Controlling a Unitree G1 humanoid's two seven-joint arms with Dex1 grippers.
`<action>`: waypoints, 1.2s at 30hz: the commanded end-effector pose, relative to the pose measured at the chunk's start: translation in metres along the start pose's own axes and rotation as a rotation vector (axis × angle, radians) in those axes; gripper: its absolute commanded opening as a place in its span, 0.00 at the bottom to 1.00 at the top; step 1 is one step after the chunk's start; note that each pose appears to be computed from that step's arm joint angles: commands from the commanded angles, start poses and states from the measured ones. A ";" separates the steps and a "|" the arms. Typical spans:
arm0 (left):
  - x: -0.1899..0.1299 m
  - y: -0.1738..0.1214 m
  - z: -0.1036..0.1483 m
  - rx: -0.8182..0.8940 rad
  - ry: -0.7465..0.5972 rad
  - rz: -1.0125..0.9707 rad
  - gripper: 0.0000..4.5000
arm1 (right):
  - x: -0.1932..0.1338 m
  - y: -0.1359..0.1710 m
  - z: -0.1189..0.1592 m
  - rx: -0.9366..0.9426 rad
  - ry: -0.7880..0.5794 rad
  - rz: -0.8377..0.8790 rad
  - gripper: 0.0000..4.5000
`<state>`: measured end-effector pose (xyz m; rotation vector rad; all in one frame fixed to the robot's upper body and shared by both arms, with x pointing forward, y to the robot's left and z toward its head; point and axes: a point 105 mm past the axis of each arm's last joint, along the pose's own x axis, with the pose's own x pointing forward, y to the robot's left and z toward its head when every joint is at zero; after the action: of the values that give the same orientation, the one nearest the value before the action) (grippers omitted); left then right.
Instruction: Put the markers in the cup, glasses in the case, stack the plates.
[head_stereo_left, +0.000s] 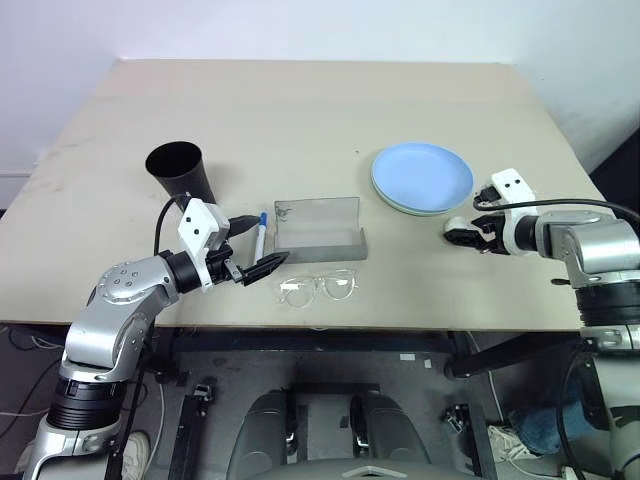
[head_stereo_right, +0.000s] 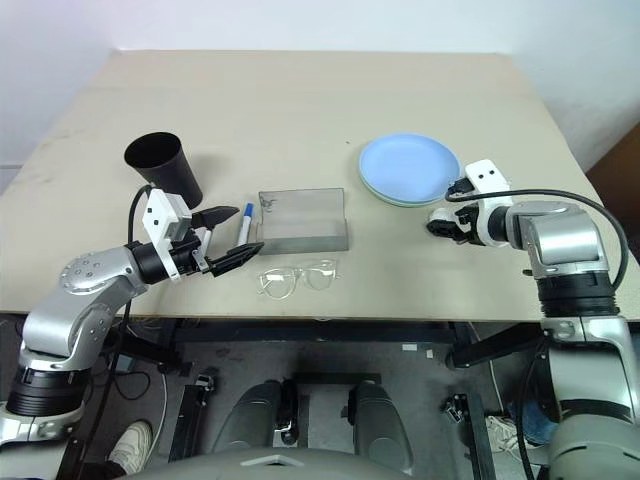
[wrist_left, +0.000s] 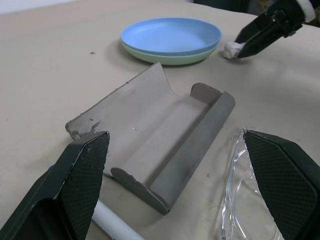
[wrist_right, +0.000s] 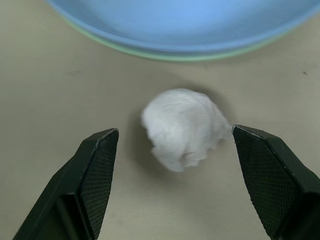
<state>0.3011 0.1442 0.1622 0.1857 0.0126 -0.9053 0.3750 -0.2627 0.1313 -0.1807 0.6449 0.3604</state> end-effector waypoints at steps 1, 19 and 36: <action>-0.003 -0.003 0.014 0.039 -0.035 -0.007 1.00 | 0.002 -0.003 0.015 -0.009 -0.056 -0.018 0.85; -0.006 -0.002 0.012 0.033 -0.023 0.009 1.00 | -0.028 -0.005 0.042 -0.133 -0.171 0.011 0.00; -0.003 -0.005 0.009 0.026 -0.021 -0.007 1.00 | 0.017 0.032 0.113 -0.243 -0.320 0.077 0.00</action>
<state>0.2981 0.1451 0.1618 0.1804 0.0203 -0.9035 0.4283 -0.1958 0.1923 -0.2964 0.3398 0.5659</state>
